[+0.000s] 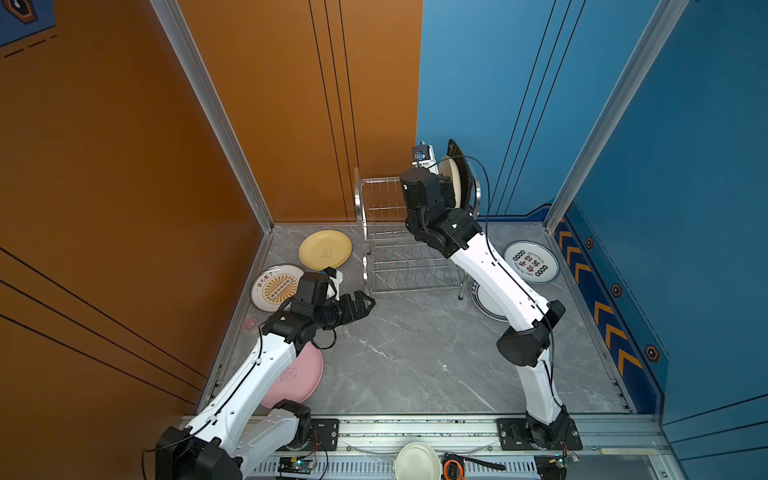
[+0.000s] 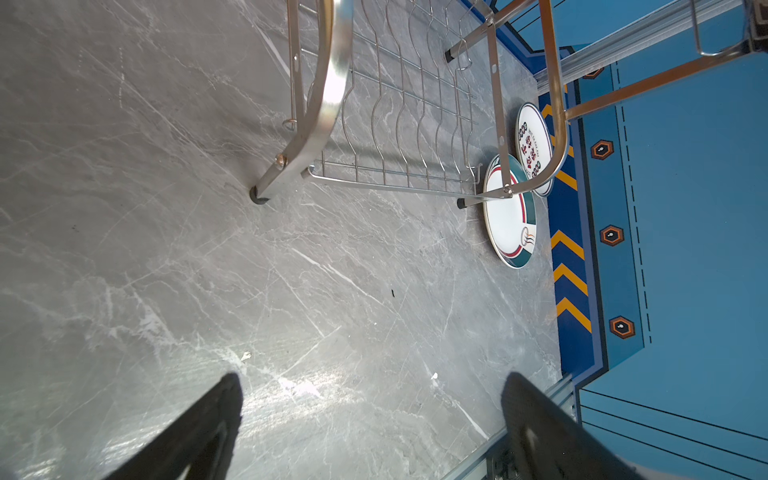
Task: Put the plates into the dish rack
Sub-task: 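Lower the white plate into the rack slot beside the cream plate with the right gripper, then open the right gripper and lift it off the white plate, then move the left gripper to the pink plate while the right withdraws from the rack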
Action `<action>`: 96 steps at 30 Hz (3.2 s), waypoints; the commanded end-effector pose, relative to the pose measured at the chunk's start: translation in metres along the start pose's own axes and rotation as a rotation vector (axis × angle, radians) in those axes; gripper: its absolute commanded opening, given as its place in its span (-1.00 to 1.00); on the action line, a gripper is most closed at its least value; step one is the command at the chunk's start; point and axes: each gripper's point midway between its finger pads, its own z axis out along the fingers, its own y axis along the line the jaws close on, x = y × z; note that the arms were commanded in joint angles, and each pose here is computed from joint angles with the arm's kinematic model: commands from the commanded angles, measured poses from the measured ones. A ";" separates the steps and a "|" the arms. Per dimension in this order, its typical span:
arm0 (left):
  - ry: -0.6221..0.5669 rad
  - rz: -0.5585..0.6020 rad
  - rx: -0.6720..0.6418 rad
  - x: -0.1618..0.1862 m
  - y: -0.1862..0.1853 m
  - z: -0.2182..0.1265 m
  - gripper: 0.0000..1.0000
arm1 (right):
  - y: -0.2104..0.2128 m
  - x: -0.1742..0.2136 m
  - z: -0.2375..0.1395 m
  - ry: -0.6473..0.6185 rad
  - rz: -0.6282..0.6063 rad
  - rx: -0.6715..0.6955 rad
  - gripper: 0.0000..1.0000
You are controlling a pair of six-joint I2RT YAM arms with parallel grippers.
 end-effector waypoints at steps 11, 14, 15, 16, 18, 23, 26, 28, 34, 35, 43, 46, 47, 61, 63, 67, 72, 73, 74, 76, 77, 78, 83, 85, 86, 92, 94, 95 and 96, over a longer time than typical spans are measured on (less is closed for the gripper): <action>0.004 0.007 -0.020 0.005 0.004 -0.003 0.96 | -0.004 0.017 0.020 0.037 0.067 0.016 -1.00; 0.003 0.007 -0.023 0.005 0.005 -0.003 0.96 | -0.001 0.023 0.024 0.050 0.071 0.009 -1.00; 0.004 0.006 -0.025 0.005 0.005 -0.003 0.96 | -0.001 0.025 0.025 0.055 0.074 0.005 -1.00; 0.002 0.007 -0.024 0.005 0.005 -0.003 0.96 | -0.001 0.026 0.026 0.058 0.079 0.006 -1.00; 0.002 0.006 -0.024 0.005 0.005 -0.004 0.96 | 0.000 0.030 0.029 0.067 0.080 0.004 -1.00; 0.002 0.006 -0.023 0.005 0.005 -0.004 0.96 | 0.001 0.036 0.032 0.086 0.084 -0.008 -1.00; 0.002 0.006 -0.023 0.004 0.004 -0.004 0.96 | 0.004 0.039 0.032 0.094 0.081 -0.025 -0.87; 0.001 0.006 -0.023 0.004 0.004 -0.004 0.96 | 0.004 0.039 0.031 0.098 0.080 -0.029 -0.78; 0.000 0.004 -0.026 0.004 0.005 -0.005 0.96 | -0.001 0.037 0.028 0.100 0.083 -0.030 -0.55; -0.003 0.006 -0.027 0.004 0.005 -0.005 0.96 | -0.003 0.036 0.027 0.099 0.084 -0.028 -0.51; -0.009 0.005 -0.024 0.003 0.004 -0.007 0.96 | -0.007 0.032 0.018 0.094 0.081 -0.037 -0.34; -0.007 0.004 -0.026 0.004 0.004 -0.007 0.96 | -0.018 0.020 0.008 0.077 0.105 -0.048 -0.27; -0.008 0.004 -0.026 0.004 0.004 -0.008 0.96 | -0.020 0.019 0.006 0.075 0.108 -0.049 -0.25; -0.013 -0.001 -0.038 0.005 0.007 -0.008 0.96 | -0.028 0.004 -0.026 0.058 0.156 -0.132 0.08; -0.015 0.000 -0.040 0.005 0.007 -0.009 0.96 | -0.030 0.002 -0.032 0.056 0.163 -0.146 0.11; -0.023 -0.002 -0.067 0.005 0.011 -0.012 0.96 | -0.029 0.001 -0.044 0.060 0.164 -0.178 0.17; -0.038 -0.019 -0.153 0.006 0.029 -0.020 0.96 | -0.030 0.004 -0.060 0.071 0.162 -0.221 0.24; -0.044 -0.023 -0.176 0.005 0.033 -0.022 0.96 | -0.030 0.006 -0.064 0.073 0.156 -0.232 0.27; -0.052 -0.029 -0.200 0.005 0.038 -0.026 0.96 | -0.030 0.008 -0.069 0.076 0.149 -0.238 0.28; -0.062 -0.041 -0.252 0.005 0.049 -0.032 0.96 | -0.029 0.013 -0.078 0.086 0.134 -0.256 0.32; -0.070 -0.047 -0.280 0.004 0.055 -0.035 0.96 | -0.029 0.017 -0.083 0.093 0.130 -0.267 0.34; -0.071 -0.052 -0.302 0.004 0.059 -0.038 0.96 | -0.029 0.022 -0.087 0.105 0.128 -0.279 0.37; -0.082 -0.107 -0.450 0.005 0.092 -0.057 0.96 | -0.026 0.054 -0.105 0.193 0.174 -0.374 0.48; -0.086 -0.136 -0.505 0.006 0.106 -0.065 0.96 | -0.025 0.067 -0.112 0.233 0.190 -0.416 0.52; -0.088 -0.150 -0.535 0.006 0.113 -0.069 0.96 | -0.025 0.074 -0.114 0.255 0.189 -0.433 0.53; -0.084 -0.196 -0.725 0.011 0.153 -0.086 0.96 | -0.022 0.127 -0.119 0.412 0.209 -0.510 0.71; -0.081 -0.216 -0.761 0.011 0.163 -0.090 0.96 | -0.025 0.139 -0.118 0.444 0.220 -0.526 0.77; -0.077 -0.228 -0.775 0.011 0.168 -0.092 0.96 | -0.026 0.142 -0.118 0.455 0.229 -0.535 0.79; -0.075 -0.240 -0.793 0.011 0.174 -0.094 0.96 | -0.028 0.147 -0.117 0.468 0.243 -0.545 0.81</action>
